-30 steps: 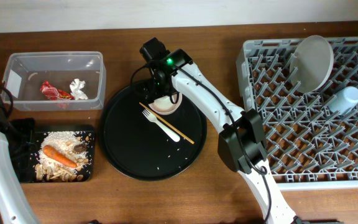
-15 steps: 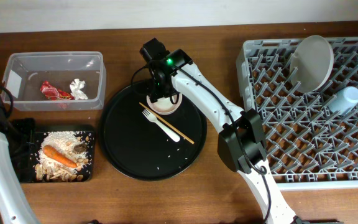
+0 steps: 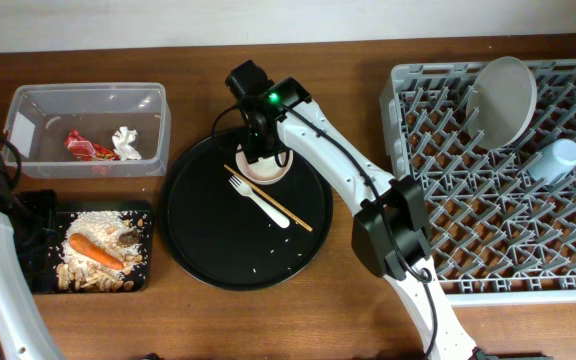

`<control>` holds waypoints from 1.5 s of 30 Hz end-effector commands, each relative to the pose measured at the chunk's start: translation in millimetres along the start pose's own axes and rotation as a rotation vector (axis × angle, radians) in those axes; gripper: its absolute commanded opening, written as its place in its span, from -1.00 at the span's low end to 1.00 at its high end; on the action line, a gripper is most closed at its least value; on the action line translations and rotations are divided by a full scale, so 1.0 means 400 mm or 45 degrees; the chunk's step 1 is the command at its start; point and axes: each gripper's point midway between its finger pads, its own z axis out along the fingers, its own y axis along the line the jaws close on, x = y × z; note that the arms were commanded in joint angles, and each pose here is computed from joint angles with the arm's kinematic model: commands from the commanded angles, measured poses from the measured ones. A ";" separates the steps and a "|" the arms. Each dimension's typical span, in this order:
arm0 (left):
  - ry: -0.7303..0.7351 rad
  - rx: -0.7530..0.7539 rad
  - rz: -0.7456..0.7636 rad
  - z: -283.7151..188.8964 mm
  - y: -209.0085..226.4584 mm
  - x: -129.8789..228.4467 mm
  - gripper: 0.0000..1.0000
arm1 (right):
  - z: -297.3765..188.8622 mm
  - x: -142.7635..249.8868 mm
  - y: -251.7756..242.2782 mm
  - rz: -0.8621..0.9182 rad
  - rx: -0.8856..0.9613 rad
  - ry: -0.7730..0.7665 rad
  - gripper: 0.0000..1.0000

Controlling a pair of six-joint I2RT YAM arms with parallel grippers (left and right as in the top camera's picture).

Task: Sort waste into correct bins and load items into the dishwasher rack
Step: 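Carry the white cup to the rack and place it upside down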

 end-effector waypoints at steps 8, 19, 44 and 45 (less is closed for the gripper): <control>-0.005 0.001 -0.022 -0.002 0.005 -0.002 0.98 | -0.398 -0.064 -0.187 0.175 0.026 -0.302 0.08; -0.005 0.001 -0.022 -0.002 0.005 -0.002 0.98 | -0.759 0.186 -0.771 0.794 0.330 -0.425 0.12; -0.005 0.001 -0.022 -0.002 0.005 -0.002 0.98 | -0.553 0.706 -1.201 1.698 0.450 -0.010 0.64; -0.005 0.001 -0.022 -0.002 0.005 -0.002 0.98 | -0.553 0.706 -1.200 1.699 0.449 -0.008 0.71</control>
